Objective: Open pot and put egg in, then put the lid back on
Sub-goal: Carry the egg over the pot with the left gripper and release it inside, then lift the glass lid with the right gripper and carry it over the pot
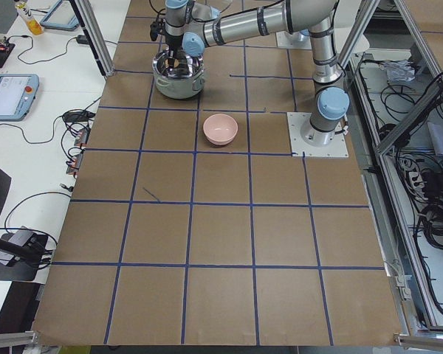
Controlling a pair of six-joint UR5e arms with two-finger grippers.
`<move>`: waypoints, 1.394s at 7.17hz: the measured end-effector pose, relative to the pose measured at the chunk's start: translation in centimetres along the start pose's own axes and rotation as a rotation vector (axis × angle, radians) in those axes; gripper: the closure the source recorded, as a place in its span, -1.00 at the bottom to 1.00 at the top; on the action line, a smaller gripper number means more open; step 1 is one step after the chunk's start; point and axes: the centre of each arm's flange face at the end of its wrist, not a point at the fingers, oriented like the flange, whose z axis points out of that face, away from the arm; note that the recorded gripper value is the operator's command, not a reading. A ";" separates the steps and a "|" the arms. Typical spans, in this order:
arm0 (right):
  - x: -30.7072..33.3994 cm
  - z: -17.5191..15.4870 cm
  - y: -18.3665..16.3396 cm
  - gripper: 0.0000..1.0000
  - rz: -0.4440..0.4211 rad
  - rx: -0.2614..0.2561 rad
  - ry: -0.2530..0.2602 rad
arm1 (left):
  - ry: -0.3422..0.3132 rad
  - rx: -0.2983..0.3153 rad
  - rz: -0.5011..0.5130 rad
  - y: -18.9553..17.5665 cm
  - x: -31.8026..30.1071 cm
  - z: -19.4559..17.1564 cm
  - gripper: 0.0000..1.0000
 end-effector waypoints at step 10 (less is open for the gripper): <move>-0.4 -0.6 -0.6 0.64 0.010 0.012 -0.004 | -0.093 -0.247 -0.053 12.5 -8.8 -24.1 -0.98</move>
